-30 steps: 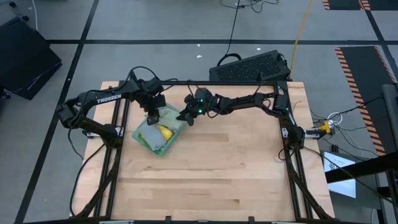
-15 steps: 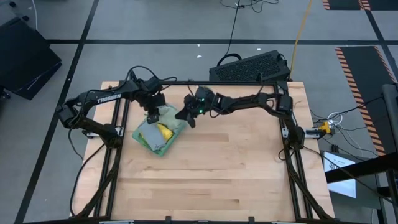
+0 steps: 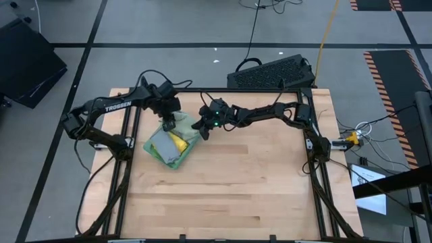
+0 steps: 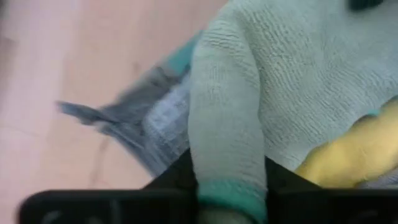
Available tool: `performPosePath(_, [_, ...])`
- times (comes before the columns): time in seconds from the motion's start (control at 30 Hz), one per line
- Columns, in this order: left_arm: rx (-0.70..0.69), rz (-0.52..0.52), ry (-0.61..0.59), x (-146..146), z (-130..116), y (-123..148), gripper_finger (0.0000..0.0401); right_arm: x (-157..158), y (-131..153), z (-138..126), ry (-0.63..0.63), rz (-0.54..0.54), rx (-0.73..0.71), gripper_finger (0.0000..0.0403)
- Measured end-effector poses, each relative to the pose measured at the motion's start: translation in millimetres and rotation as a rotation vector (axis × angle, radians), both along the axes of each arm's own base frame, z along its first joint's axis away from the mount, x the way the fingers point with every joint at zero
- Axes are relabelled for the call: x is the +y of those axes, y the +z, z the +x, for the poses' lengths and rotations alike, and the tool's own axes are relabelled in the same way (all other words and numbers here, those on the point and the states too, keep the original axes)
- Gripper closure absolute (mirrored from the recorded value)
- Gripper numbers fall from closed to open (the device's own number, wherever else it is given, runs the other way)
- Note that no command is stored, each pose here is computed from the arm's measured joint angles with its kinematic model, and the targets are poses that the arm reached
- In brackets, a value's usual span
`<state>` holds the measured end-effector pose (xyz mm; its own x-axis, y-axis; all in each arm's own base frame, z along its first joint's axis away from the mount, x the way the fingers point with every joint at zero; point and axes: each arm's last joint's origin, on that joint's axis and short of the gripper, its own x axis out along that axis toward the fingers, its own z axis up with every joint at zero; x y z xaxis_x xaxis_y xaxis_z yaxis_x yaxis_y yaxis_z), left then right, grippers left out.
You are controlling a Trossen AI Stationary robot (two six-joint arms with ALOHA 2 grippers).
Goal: Fold microfiber towels
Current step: Put the light green microfiber cloth into the green bin
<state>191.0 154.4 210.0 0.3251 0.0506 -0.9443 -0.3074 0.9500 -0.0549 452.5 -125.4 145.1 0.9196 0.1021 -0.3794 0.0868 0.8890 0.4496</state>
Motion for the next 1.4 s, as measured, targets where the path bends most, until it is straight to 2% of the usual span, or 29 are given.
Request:
performPosePath(0.17, [0.018,0.099,0.036,8,5,21,0.0238,2,-1,1,-0.025,-0.011,0.013,0.0401])
performPosePath(0.27, [0.021,0.122,0.077,11,7,41,0.0191,6,-1,1,-0.012,-0.019,0.015,0.0402])
performPosePath(0.37, [0.005,0.118,0.132,14,8,66,0.0162,11,-1,3,0.003,-0.028,0.013,0.0402])
performPosePath(0.5, [-0.088,0.121,0.252,18,12,96,0.0150,17,-1,4,0.017,-0.028,0.015,0.0402])
performPosePath(0.57, [-0.141,0.096,0.314,19,15,103,0.0158,17,-1,4,0.017,-0.032,0.010,0.0402])
performPosePath(0.67, [-0.144,0.060,0.309,13,19,95,0.0192,17,1,5,0.017,-0.032,-0.009,0.0402])
performPosePath(0.77, [-0.093,0.033,0.307,5,21,72,0.0244,14,3,5,0.007,-0.023,-0.028,0.0402])
performPosePath(0.93, [-0.023,-0.035,0.376,-8,19,28,0.0329,8,8,3,-0.008,-0.016,-0.038,0.0403])
performPosePath(1.1, [-0.030,-0.040,0.436,-14,13,-12,0.0392,3,28,-2,0.021,-0.009,-0.078,0.0403])
performPosePath(1.27, [-0.052,-0.034,0.441,-17,10,-29,0.0381,-1,69,-19,0.013,-0.024,-0.071,0.0403])
performPosePath(1.4, [-0.033,-0.054,0.417,-17,10,-18,0.0372,0,117,-42,0.022,-0.102,-0.086,0.0403])
